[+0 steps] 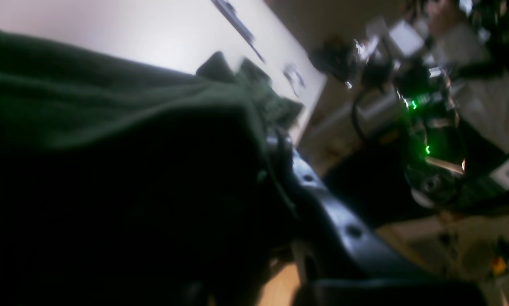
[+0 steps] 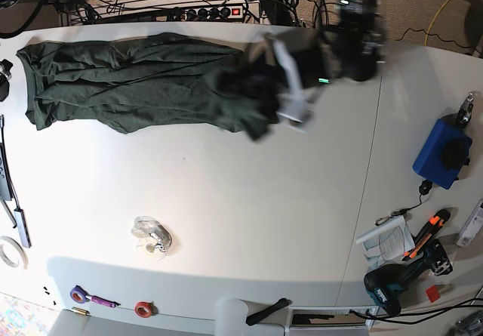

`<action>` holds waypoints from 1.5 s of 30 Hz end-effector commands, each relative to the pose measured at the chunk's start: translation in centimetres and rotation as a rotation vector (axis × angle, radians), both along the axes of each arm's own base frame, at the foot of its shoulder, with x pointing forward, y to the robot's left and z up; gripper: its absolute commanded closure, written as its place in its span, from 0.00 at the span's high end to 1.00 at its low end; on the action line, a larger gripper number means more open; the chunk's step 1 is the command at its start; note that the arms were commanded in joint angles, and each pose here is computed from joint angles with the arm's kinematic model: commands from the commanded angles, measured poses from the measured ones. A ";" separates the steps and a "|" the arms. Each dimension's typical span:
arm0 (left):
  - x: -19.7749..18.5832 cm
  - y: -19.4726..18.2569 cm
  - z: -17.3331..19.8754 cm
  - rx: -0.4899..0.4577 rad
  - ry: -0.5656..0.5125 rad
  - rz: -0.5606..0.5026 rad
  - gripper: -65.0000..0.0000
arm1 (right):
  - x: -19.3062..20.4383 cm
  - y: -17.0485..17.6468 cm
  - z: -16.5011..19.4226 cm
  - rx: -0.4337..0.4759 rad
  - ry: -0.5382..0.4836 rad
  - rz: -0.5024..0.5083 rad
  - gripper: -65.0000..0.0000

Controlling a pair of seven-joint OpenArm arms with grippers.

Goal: Layout the t-shirt on the table in an organized manner, then fold the t-shirt properly
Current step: 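Grasp the shirt end with the left gripper and fold it toward the right gripper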

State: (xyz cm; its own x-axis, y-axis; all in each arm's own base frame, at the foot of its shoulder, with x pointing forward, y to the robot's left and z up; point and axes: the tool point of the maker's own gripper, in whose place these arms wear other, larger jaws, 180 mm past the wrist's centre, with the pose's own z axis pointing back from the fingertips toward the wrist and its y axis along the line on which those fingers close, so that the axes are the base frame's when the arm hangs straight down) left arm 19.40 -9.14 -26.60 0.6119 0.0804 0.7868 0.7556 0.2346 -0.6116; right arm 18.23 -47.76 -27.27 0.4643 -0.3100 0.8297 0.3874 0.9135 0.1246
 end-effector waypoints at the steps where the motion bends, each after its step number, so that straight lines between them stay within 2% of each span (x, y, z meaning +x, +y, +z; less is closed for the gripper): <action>1: 0.3 -1.2 2.2 -0.061 -0.067 -0.010 0.00 | 0.7 -0.8 2.4 -0.054 -0.049 0.015 0.45; 4: 0.3 -4.0 2.4 0.001 -0.124 -0.042 0.00 | 0.7 -1.0 2.7 -0.066 -0.042 0.015 0.45; 9: 1.6 -7.0 1.1 0.182 -0.228 -0.027 0.00 | 0.5 -1.2 2.4 -0.074 -0.021 0.008 0.45; 12: 1.9 -8.3 -0.5 0.266 -0.247 -0.040 0.00 | 0.5 -1.2 2.4 -0.074 -0.021 0.009 0.45; 15: 1.4 -9.6 -2.3 0.306 -0.226 -0.079 0.00 | 0.5 -1.2 2.4 -0.073 -0.021 0.008 0.45; 22: 0.5 -13.0 -3.5 0.291 -0.161 -0.138 0.00 | 0.3 -1.1 2.1 -0.068 -0.009 0.010 0.45; 24: 0.0 -14.0 -3.0 0.262 -0.167 -0.169 0.26 | 0.3 -1.1 2.0 -0.065 -0.003 0.010 0.45; 25: -0.2 -14.5 -2.7 0.250 -0.164 -0.172 0.36 | 0.3 -1.1 2.0 -0.064 0.000 0.011 0.45; 26: -0.2 -14.7 -2.7 0.249 -0.158 -0.173 0.40 | 0.3 -1.1 2.0 -0.063 0.000 0.010 0.45; 28: -0.4 -15.1 -2.5 0.233 -0.161 -0.178 0.41 | 0.2 -1.0 1.9 -0.061 0.004 0.010 0.45; 33: -0.8 -15.9 -3.3 0.302 -0.221 -0.210 0.41 | 0.2 -1.0 1.8 -0.057 0.006 0.010 0.45; 35: -1.0 -16.5 -3.2 0.299 -0.234 -0.221 0.41 | 0.2 -1.0 1.8 -0.057 0.006 0.010 0.45; 40: -2.7 -17.7 -2.6 0.314 -0.334 -0.333 0.41 | 0.2 -1.0 1.8 -0.058 0.005 0.010 0.45; 42: -2.7 -17.6 -1.3 0.327 -0.402 -0.378 0.39 | 0.2 -1.0 1.8 -0.059 0.003 0.010 0.45; 45: -0.6 -16.4 2.4 0.357 -0.511 -0.337 0.39 | 0.2 -1.0 1.9 -0.061 0.001 0.010 0.45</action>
